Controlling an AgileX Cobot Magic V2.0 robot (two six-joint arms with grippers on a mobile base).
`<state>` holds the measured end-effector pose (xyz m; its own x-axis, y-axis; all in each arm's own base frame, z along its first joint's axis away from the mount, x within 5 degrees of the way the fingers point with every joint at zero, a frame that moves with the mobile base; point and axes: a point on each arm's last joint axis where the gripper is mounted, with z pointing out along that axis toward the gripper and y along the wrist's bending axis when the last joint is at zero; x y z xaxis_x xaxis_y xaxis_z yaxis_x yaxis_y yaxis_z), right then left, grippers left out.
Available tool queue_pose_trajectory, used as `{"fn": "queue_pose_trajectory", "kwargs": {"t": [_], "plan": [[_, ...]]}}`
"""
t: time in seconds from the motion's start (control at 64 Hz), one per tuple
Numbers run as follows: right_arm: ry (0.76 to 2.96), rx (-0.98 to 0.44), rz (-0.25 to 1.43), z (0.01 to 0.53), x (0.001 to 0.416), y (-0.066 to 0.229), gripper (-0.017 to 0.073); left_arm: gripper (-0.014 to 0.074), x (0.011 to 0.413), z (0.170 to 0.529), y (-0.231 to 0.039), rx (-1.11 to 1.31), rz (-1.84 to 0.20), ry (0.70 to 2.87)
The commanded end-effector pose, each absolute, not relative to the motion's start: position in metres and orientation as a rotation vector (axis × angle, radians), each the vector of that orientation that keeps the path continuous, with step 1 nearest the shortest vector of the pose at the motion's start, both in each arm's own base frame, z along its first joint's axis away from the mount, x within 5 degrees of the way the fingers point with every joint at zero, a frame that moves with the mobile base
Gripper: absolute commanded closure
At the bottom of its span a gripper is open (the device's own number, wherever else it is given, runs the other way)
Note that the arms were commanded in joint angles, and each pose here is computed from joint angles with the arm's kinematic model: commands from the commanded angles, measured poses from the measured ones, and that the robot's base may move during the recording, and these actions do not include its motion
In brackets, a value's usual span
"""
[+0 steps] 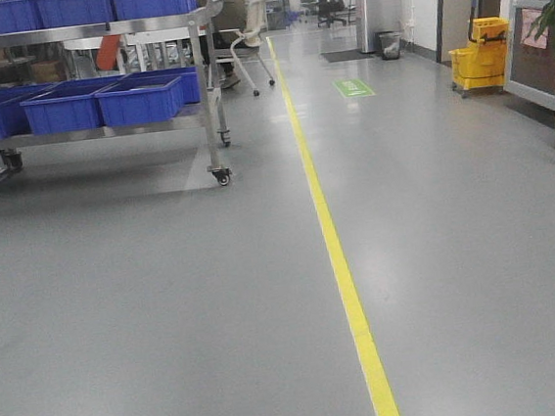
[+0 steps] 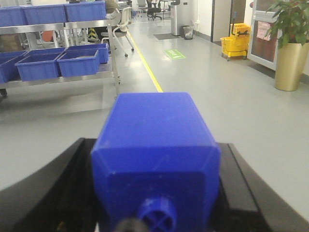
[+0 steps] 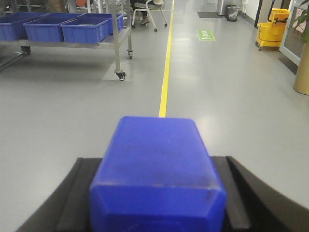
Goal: Pick and sort blue part to right shelf
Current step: 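Drive the base away from the table down the aisle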
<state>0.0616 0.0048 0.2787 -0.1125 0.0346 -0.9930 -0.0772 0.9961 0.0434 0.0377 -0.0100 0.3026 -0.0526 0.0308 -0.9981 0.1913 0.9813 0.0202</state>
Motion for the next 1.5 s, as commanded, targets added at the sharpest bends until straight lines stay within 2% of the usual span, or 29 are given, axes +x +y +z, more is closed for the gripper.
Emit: {"fn": "queue_pose_trajectory", "kwargs": {"t": [0.0,1.484], "plan": [[1.571,-0.035,0.083,0.296,0.0613,0.0044,0.0145,0.026,0.0367,0.319,-0.0095,0.156,-0.142,1.516],[1.571,-0.035,0.083,0.296,0.0613,0.0044,0.0145,0.026,0.0367,0.319,-0.0095,0.156,-0.142,1.516]]}}
